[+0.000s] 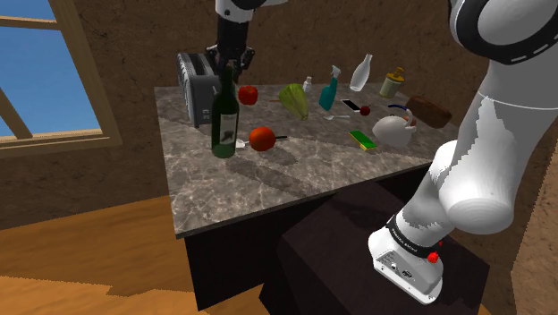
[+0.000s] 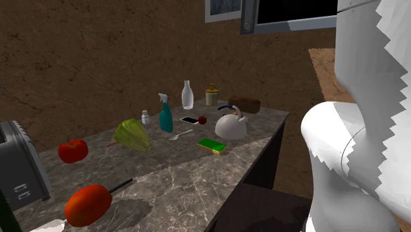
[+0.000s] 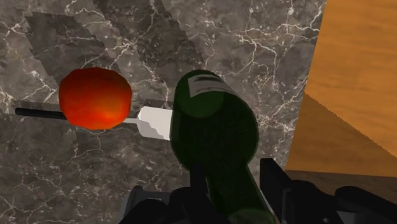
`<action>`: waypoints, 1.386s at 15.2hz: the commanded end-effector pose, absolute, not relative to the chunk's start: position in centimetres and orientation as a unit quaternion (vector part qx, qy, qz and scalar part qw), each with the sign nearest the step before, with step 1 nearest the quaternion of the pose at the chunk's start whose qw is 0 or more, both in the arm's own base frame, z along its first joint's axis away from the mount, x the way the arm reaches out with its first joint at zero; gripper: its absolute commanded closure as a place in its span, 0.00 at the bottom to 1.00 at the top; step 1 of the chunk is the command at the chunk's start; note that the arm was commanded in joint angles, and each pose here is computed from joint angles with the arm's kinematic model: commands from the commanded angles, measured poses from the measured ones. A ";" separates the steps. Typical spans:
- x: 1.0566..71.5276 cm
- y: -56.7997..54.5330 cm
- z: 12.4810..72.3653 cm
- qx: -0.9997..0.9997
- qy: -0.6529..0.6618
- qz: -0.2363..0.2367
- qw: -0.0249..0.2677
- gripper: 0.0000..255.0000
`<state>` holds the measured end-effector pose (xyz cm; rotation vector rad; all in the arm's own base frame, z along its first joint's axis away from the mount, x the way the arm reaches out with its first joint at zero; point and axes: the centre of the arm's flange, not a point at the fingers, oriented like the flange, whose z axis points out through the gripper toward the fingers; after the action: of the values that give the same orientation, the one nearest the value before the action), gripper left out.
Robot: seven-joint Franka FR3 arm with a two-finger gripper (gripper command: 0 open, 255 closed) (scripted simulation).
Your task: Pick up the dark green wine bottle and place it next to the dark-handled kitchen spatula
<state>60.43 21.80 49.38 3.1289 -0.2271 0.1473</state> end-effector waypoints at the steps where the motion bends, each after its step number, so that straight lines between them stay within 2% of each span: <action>1: 60.5 21.8 48.3 0.996 -0.072 0.047 0.000 1.00; 11: 60.5 21.8 46.9 0.996 -0.072 0.047 0.000 1.00; 12: 60.5 21.8 46.9 0.996 -0.072 0.047 0.000 0.00; 17: 60.5 21.8 46.9 0.996 -0.072 0.047 0.000 0.00; 21: 60.0 21.8 51.9 0.996 -0.072 0.047 0.000 0.00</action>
<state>60.22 21.87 50.63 3.1300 -0.2267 0.1516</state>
